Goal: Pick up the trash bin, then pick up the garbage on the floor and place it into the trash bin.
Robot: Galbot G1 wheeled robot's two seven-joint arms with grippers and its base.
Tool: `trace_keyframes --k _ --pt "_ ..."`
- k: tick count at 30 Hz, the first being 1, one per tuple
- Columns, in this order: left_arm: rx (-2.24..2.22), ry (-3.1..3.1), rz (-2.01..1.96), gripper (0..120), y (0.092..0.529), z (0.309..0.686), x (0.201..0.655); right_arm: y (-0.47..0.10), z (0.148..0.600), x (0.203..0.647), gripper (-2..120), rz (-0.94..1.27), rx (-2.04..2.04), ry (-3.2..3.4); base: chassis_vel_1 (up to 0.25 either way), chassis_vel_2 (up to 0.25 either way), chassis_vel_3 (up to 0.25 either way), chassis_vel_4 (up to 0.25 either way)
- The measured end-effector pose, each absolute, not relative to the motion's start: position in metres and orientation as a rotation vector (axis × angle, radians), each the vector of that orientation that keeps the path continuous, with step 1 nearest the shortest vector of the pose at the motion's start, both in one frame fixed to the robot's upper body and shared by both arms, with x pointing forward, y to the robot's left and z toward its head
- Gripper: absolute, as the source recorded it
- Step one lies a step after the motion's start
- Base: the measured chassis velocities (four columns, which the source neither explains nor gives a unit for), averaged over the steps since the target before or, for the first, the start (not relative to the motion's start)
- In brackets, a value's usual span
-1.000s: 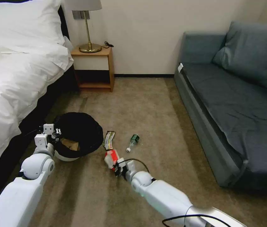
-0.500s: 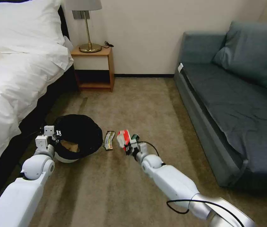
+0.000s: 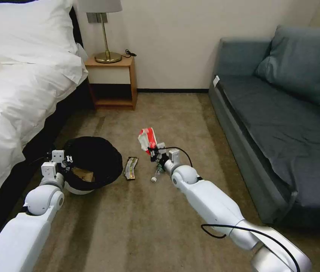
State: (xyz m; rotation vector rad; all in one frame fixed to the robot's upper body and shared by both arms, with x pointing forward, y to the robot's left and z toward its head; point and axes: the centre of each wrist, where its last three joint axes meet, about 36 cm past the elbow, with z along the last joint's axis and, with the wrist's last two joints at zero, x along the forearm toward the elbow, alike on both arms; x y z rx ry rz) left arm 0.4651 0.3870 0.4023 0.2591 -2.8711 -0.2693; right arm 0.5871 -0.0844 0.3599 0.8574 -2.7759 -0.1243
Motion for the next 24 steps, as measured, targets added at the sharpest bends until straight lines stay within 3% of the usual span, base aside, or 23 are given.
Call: trace_keyframes --k 14,24 --pt "0.244 -2.869 -0.254 5 0.379 0.396 0.466 -0.026 0.398 0.546 0 -0.286 1.254 -2.679 0.000 0.000 0.000 0.000" --pt "0.241 -2.869 -0.253 5 0.379 0.394 0.472 0.017 0.379 0.513 0 -0.307 1.408 -2.534 0.000 0.000 0.000 0.000"
